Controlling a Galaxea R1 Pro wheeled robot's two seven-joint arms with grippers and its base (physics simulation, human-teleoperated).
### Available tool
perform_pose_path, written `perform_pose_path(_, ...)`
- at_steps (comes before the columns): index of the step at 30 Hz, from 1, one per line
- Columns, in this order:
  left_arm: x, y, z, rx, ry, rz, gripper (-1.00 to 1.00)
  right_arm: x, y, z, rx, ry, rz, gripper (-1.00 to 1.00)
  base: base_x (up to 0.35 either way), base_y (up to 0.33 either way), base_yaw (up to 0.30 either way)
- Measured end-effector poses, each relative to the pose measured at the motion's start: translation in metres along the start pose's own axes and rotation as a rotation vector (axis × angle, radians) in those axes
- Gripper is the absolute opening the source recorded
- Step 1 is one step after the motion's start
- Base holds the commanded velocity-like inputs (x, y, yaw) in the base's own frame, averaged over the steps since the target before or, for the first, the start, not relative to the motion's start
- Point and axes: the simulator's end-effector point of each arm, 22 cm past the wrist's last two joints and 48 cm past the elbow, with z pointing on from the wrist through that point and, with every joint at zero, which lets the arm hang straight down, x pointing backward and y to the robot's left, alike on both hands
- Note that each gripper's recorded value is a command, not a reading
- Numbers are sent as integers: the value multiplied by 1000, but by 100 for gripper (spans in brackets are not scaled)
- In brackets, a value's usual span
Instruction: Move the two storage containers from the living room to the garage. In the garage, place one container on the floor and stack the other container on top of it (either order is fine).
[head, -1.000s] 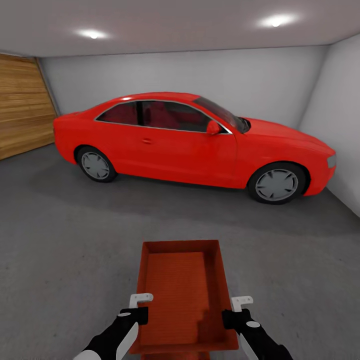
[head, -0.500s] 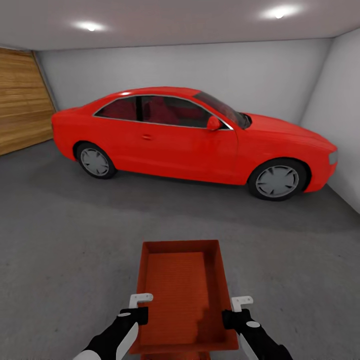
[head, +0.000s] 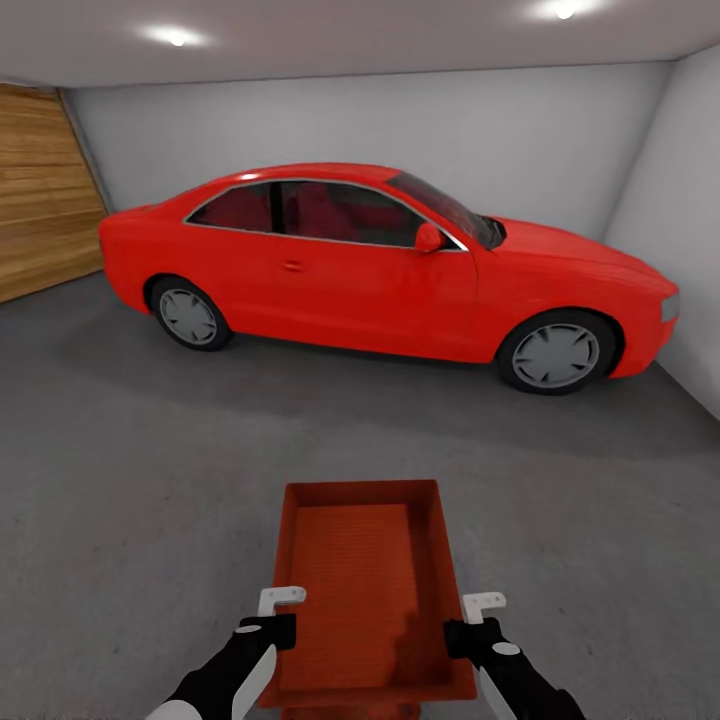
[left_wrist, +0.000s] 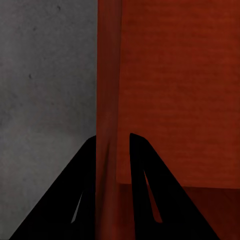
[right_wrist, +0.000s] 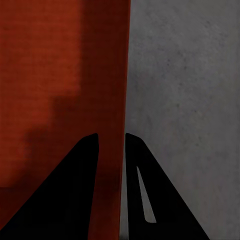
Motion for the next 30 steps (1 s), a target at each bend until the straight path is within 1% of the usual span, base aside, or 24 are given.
perform_pose_path(30,26,2,12,-4,55,3,-100,27,2,9,-4,54,3,-100,0,0,0)
